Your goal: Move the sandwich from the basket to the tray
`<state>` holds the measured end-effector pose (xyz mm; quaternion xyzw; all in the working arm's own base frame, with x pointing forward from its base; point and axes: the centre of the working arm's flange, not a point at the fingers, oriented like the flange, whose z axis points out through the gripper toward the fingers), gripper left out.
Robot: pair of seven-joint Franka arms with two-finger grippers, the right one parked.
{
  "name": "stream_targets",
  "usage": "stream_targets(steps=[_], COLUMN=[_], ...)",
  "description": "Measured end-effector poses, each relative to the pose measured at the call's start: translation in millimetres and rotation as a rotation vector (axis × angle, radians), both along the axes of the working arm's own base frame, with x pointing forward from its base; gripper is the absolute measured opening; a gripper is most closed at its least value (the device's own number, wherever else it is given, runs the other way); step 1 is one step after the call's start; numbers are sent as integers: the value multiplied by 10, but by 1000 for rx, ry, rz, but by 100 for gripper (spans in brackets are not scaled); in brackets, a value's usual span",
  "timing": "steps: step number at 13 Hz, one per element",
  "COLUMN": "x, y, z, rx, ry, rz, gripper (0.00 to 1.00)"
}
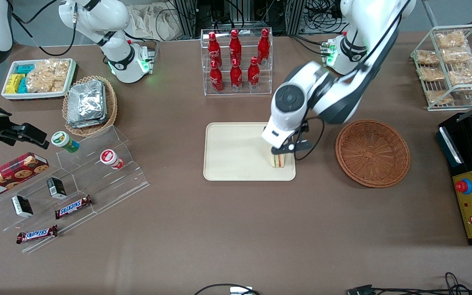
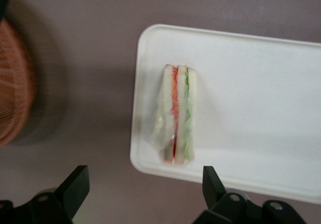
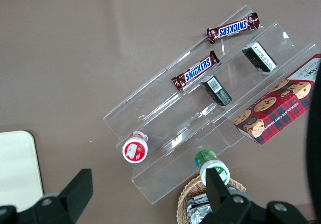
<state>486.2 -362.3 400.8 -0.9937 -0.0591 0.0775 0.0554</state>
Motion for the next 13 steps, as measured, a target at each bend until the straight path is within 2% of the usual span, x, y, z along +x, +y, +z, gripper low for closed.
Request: stream_targets(steps=[2, 4, 8, 10, 13], x=[77, 234, 455, 456, 353], y=[372, 994, 2472, 2990, 3266], z=[710, 1169, 1598, 1715, 1895], rx=[-12, -21, -44, -57, -62], ry=[-21, -50, -52, -67, -99], rz=[25, 18, -40, -31, 4], gripper=[100, 100, 100, 100, 100])
